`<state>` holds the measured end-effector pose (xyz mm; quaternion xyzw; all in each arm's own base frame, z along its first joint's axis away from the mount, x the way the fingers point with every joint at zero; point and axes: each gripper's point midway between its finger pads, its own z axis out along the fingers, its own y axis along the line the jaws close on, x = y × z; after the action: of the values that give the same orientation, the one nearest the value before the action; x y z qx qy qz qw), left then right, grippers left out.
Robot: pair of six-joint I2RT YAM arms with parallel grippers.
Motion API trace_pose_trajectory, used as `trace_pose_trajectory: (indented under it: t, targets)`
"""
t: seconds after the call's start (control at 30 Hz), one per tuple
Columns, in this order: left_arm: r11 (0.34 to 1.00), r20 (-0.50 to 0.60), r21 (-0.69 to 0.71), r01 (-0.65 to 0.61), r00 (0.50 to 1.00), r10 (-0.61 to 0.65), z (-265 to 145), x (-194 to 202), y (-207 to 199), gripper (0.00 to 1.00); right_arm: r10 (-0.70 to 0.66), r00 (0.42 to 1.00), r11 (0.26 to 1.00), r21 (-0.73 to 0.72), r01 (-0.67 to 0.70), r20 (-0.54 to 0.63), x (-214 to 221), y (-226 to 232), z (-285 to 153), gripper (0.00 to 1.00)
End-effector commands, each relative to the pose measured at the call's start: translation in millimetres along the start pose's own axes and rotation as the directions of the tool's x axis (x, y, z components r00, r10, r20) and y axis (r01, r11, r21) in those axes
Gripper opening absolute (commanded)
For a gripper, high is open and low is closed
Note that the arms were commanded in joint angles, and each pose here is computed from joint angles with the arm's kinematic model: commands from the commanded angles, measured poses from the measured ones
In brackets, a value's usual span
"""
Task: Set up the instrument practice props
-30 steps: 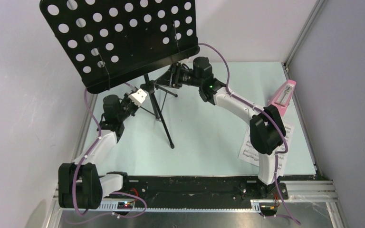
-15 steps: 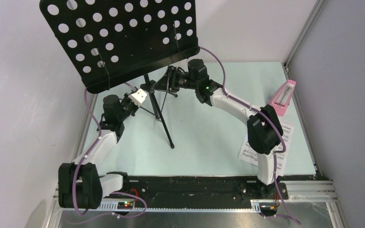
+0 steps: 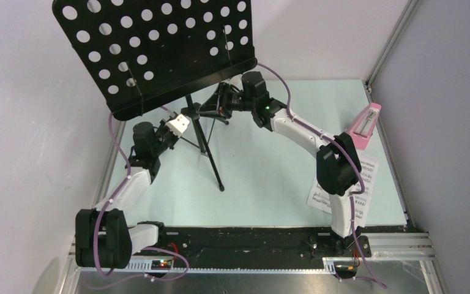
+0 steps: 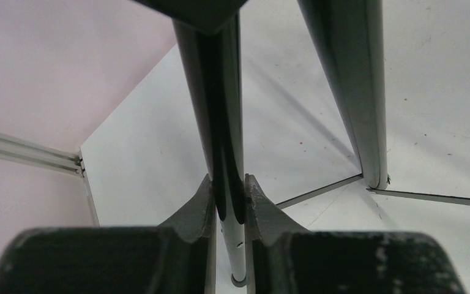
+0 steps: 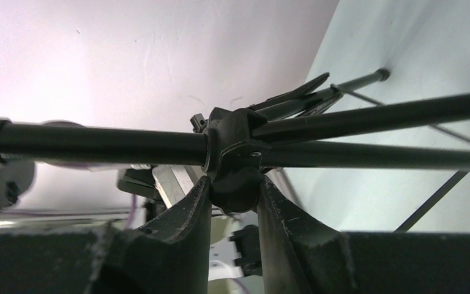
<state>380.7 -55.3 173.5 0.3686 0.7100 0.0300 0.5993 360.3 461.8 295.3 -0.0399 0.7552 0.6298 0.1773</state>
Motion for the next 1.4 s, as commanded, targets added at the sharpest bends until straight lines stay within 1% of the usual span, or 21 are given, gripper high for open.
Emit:
trace_pose_trajectory:
  t: [0.0,0.1,0.17,0.23,0.27,0.3,0.33,0.37,0.4,0.43,0.47,0.53,0.63,0.67,0.77,0.83,0.87,0.93,1.03,1.23,1.37]
  targets:
    - [0.991,-0.088,0.132,-0.015,0.996,0.027,1,34,-37,0.0,0.274,0.961,0.96,-0.04,-0.276,-0.051,-16,36,-6,0.0]
    - [0.991,-0.088,0.132,-0.016,0.996,0.028,1,34,-37,0.0,0.443,0.891,0.895,-0.018,-0.447,-0.101,-11,35,-6,0.0]
    - [0.991,-0.088,0.132,-0.016,0.996,0.028,1,34,-37,0.0,0.501,0.857,0.863,-0.01,-0.505,-0.123,-6,37,-6,0.0]
    - [0.991,-0.088,0.132,-0.016,0.996,0.028,0,34,-37,0.0,0.524,0.841,0.848,-0.013,-0.53,-0.132,-4,41,-6,0.01]
    - [0.991,-0.088,0.133,-0.016,0.996,0.028,1,34,-37,0.0,0.523,0.842,0.848,-0.018,-0.53,-0.131,-3,41,-5,0.1]
    - [0.991,-0.088,0.132,-0.015,0.996,0.027,0,34,-36,0.0,0.508,0.851,0.856,-0.028,-0.516,-0.132,-3,43,-5,0.15]
    - [0.991,-0.09,0.131,-0.015,0.996,0.027,1,35,-36,0.0,0.498,0.858,0.862,-0.03,-0.505,-0.126,-3,41,-5,0.27]
    - [0.991,-0.09,0.13,-0.016,0.996,0.027,1,34,-36,0.0,0.46,0.88,0.883,-0.038,-0.467,-0.116,-5,39,-4,0.35]
    - [0.991,-0.089,0.13,-0.016,0.996,0.028,0,34,-36,0.0,0.417,0.903,0.906,-0.038,-0.422,-0.107,-4,35,-4,0.48]
    - [0.992,-0.089,0.129,-0.017,0.996,0.029,0,34,-36,0.0,0.409,0.909,0.911,-0.02,-0.412,-0.079,-7,27,-5,0.53]
    - [0.992,-0.09,0.127,-0.017,0.996,0.029,0,34,-35,0.0,0.362,0.93,0.932,-0.009,-0.363,-0.063,-7,19,-6,0.59]
    - [0.992,-0.091,0.127,-0.017,0.995,0.028,0,35,-36,0.0,0.298,0.954,0.954,0.008,-0.298,-0.014,-12,7,-10,0.65]
    - [0.992,-0.093,0.127,-0.016,0.995,0.027,0,35,-36,0.0,0.23,0.972,0.973,-0.002,-0.231,0.051,-20,-3,-21,0.69]
    - [0.992,-0.095,0.127,-0.015,0.995,0.027,-1,36,-36,0.0,0.177,0.982,0.984,-0.032,-0.175,0.065,-23,2,-22,0.7]
    - [0.992,-0.093,0.126,-0.016,0.995,0.027,0,35,-35,0.0,0.054,0.994,0.998,-0.038,-0.05,0.097,-29,6,-27,0.69]
    - [0.992,-0.093,0.125,-0.015,0.995,0.027,0,35,-35,0.0,-0.046,0.993,0.996,-0.068,0.054,0.113,-30,11,-29,0.69]
    - [0.992,-0.093,0.125,-0.015,0.995,0.027,0,35,-35,0.0,-0.115,0.983,0.983,-0.129,0.134,0.146,-34,27,-33,0.69]
    - [0.992,-0.093,0.125,-0.015,0.995,0.027,0,35,-35,0.0,-0.159,0.974,0.966,-0.176,0.188,0.164,-35,32,-34,0.7]
    - [0.992,-0.094,0.125,-0.016,0.995,0.028,0,35,-35,0.0,-0.211,0.967,0.949,-0.207,0.237,0.143,-31,37,-29,0.7]
    - [0.992,-0.097,0.123,-0.014,0.995,0.026,0,35,-35,0.0,-0.328,0.936,0.916,-0.199,0.348,0.125,-19,36,-21,0.71]
    - [0.992,-0.097,0.123,-0.011,0.995,0.023,0,35,-35,0.0,-0.349,0.928,0.906,-0.207,0.369,0.127,-16,31,-17,0.7]
